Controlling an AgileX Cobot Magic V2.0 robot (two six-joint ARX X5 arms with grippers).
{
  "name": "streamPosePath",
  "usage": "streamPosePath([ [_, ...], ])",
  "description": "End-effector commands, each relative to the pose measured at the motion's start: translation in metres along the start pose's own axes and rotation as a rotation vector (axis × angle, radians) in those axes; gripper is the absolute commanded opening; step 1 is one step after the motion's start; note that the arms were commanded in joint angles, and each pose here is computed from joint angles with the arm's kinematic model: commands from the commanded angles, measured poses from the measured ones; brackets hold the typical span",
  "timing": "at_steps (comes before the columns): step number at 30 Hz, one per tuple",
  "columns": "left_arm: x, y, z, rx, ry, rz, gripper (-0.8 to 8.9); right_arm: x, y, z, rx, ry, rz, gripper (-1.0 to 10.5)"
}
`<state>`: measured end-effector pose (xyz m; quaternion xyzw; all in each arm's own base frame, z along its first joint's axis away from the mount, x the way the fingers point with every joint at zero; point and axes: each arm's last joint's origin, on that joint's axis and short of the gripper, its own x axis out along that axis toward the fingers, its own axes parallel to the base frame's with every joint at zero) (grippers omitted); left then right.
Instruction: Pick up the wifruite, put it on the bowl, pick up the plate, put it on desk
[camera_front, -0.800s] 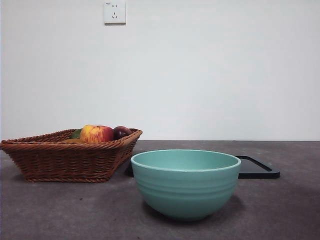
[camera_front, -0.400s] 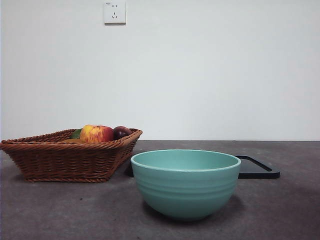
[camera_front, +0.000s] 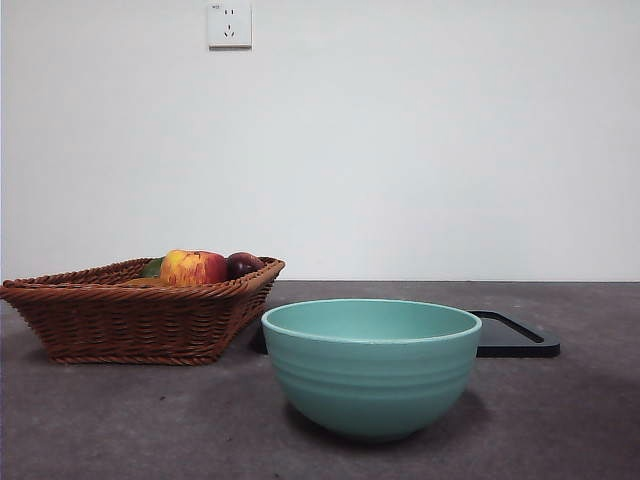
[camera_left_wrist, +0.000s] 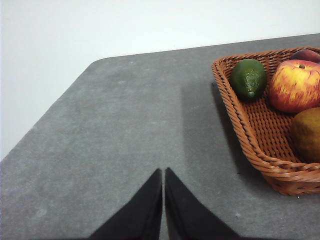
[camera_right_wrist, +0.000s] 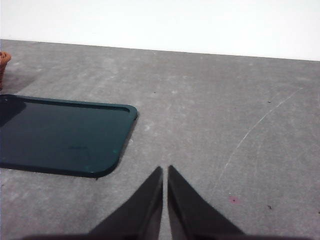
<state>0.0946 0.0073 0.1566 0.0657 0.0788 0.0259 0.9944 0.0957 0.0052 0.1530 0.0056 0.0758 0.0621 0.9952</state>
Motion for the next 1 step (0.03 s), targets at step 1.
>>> streamPosePath([
  [1,0.0019,-0.0006,-0.0073,-0.008,0.027,0.004,0.08,0.0003,-0.0002,-0.0009,0.01,-0.002,-0.001,0.1],
])
